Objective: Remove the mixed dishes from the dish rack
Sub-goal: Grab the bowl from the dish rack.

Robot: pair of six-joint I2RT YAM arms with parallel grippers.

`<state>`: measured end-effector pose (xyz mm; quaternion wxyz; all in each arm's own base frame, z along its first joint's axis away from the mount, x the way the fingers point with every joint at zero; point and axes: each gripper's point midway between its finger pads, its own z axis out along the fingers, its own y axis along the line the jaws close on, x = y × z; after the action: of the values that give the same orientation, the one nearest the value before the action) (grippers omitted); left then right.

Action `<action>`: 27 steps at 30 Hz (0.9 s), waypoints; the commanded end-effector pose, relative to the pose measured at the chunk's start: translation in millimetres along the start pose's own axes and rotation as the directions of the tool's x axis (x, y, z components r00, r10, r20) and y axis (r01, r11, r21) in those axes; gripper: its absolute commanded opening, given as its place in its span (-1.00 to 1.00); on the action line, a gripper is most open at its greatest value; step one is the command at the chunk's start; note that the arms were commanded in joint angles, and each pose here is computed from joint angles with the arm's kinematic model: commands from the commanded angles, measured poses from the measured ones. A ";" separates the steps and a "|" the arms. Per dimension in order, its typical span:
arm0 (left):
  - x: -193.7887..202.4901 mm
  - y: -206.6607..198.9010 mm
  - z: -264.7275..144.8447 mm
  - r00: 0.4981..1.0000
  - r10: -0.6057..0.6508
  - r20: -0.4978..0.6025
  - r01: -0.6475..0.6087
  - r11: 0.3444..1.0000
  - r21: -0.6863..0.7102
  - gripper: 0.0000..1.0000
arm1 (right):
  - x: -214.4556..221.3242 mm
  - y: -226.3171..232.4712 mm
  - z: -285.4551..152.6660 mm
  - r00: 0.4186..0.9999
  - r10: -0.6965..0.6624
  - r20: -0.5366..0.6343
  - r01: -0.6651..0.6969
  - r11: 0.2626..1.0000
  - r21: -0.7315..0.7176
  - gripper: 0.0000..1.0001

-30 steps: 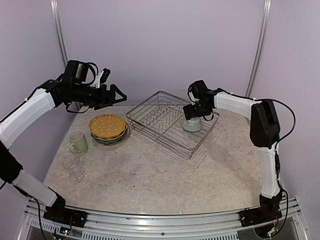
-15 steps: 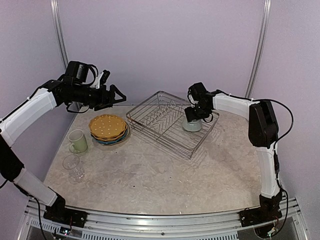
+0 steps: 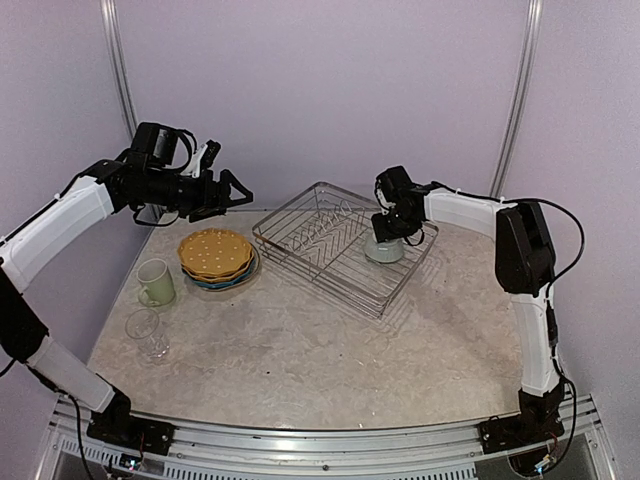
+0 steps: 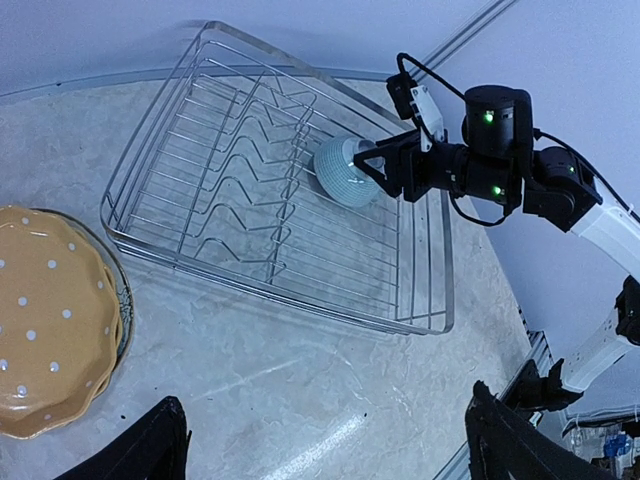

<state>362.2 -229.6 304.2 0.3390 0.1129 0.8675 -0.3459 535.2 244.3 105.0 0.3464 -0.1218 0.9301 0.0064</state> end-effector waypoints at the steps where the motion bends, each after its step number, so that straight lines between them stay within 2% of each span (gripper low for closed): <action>1: 9.0 7.0 6.9 0.999 -0.023 -0.034 0.023 1.000 -0.001 0.83 | 20.0 -1.5 15.0 0.999 -0.002 -0.048 0.002 1.000 0.000 -0.06; 10: 9.4 5.6 6.6 0.999 -0.025 -0.035 0.025 1.000 0.002 0.83 | 1.2 -4.6 -10.7 0.999 0.029 0.040 -0.029 1.000 -0.013 -0.47; 20: 10.3 4.4 6.9 0.999 -0.031 -0.039 0.031 0.999 0.008 0.83 | -22.9 4.5 -47.2 0.974 0.133 0.184 -0.110 0.985 -0.134 -0.77; 27: 11.9 2.3 9.0 0.998 -0.035 -0.047 0.036 0.999 0.019 0.83 | -27.0 10.9 -58.5 0.951 0.202 0.233 -0.153 0.965 -0.213 -0.95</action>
<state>361.0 -232.3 302.9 0.3307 0.1117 0.8674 -0.3547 503.9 246.5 115.0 0.3837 -0.0926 0.9147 0.0868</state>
